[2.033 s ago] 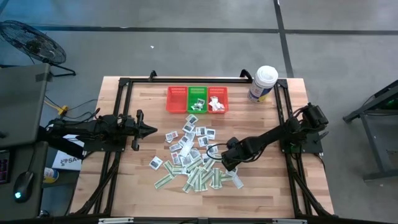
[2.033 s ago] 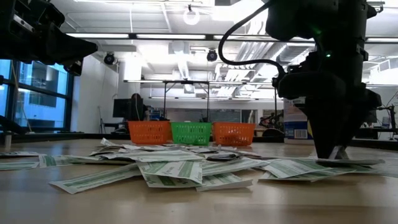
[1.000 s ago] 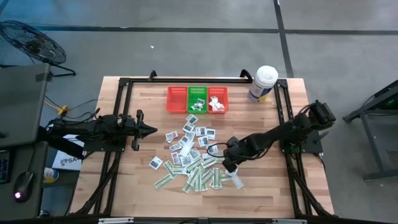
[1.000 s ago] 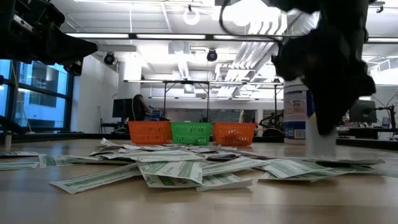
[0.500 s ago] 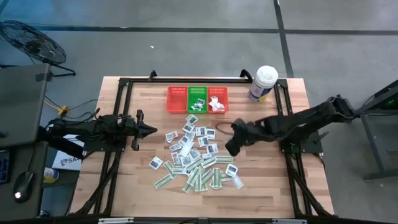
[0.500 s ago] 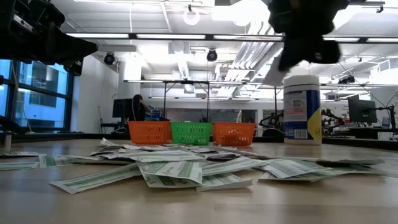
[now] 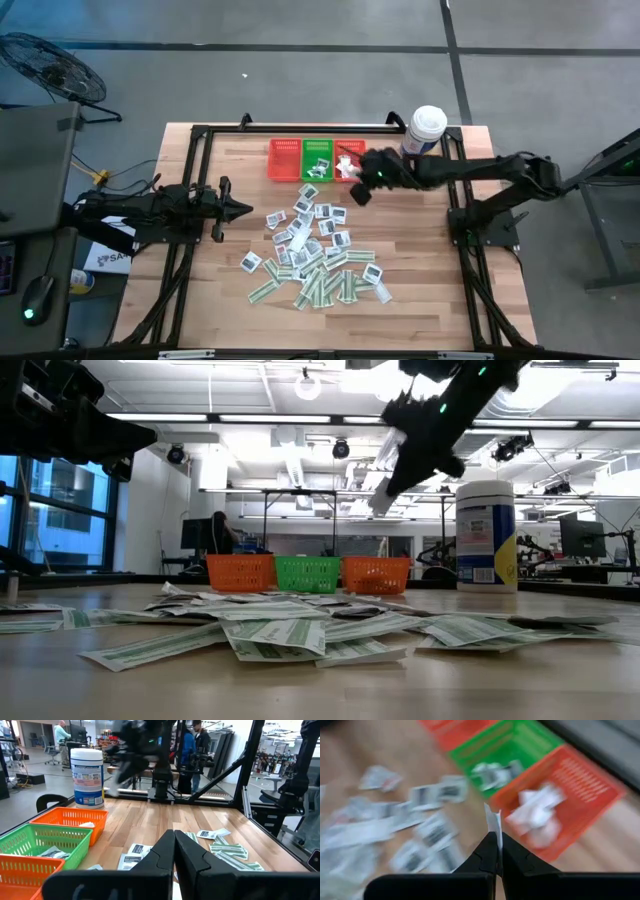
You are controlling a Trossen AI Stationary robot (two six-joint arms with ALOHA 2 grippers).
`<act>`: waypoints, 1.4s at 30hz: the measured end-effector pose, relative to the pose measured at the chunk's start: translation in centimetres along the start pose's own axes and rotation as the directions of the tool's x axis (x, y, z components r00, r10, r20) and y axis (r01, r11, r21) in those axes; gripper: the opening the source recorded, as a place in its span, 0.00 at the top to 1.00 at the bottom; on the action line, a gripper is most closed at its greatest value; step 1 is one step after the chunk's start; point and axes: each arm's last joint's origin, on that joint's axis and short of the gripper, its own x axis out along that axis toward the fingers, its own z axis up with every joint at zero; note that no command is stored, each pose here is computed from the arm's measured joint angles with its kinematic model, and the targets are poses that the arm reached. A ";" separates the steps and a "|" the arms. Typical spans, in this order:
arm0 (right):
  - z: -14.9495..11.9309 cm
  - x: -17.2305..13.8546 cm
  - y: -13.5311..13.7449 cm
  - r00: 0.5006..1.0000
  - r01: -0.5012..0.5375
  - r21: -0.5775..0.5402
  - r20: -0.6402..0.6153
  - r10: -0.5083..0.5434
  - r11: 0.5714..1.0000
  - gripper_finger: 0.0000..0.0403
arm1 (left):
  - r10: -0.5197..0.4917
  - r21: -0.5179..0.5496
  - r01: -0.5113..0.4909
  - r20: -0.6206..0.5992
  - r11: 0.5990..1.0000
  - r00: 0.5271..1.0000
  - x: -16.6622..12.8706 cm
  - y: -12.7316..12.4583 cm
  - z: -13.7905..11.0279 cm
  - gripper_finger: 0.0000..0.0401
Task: Pick & Place First Aid Supplies
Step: Put the bandage pack into the right orange bin
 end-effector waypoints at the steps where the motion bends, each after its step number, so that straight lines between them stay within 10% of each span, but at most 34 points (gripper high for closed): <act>1: 0.3 0.7 -0.5 1.000 0.024 -0.003 0.010 -0.024 1.000 1.00 | 0.000 0.000 0.000 0.000 1.000 1.000 0.0 0.0 0.0 1.00; 18: 3.8 10.1 -5.7 0.980 0.190 0.385 -0.124 -0.153 0.903 1.00 | 0.000 0.000 0.000 0.000 1.000 1.000 0.0 0.0 0.0 1.00; 42: 3.7 10.4 -5.9 0.967 0.182 0.484 -0.245 -0.068 0.856 0.68 | 0.000 0.000 0.000 0.000 1.000 1.000 0.0 0.0 0.0 1.00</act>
